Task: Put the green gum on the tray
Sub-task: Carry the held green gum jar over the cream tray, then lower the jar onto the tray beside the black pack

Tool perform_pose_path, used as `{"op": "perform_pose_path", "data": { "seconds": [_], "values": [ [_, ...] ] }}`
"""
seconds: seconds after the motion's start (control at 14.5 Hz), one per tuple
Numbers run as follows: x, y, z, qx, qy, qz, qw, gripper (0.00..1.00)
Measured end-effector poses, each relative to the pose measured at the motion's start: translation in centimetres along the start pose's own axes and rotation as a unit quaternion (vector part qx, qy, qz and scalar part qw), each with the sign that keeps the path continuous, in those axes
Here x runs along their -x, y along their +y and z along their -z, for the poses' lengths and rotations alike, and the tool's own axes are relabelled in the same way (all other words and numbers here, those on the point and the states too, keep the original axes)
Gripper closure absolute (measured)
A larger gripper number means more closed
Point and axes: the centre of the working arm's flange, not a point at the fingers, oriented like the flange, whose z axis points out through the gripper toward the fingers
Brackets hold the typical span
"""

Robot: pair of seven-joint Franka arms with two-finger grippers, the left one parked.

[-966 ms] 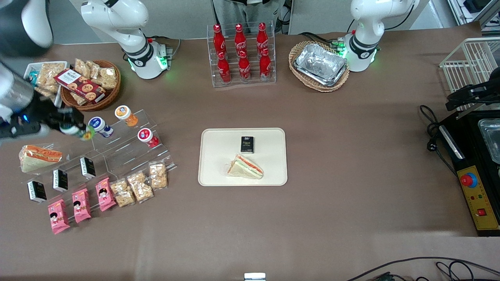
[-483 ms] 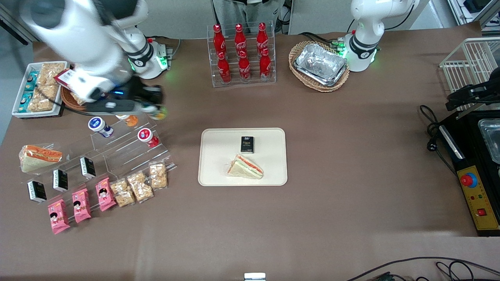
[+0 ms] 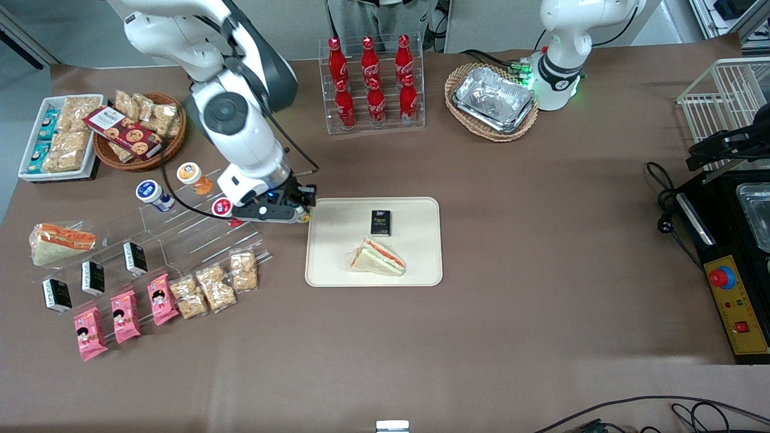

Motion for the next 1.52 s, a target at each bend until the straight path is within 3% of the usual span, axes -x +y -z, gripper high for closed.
{"op": "perform_pose_path", "data": {
  "seconds": [0.41,0.83,1.52],
  "values": [
    [0.9,0.1,-7.4,0.005,0.002,-0.014,0.9999,0.41],
    [4.1,-3.9,-13.8,0.033,0.033,-0.02,0.9987,0.41],
    [4.6,-4.6,-16.5,0.021,0.042,-0.049,0.9977,0.41]
  ]
}}
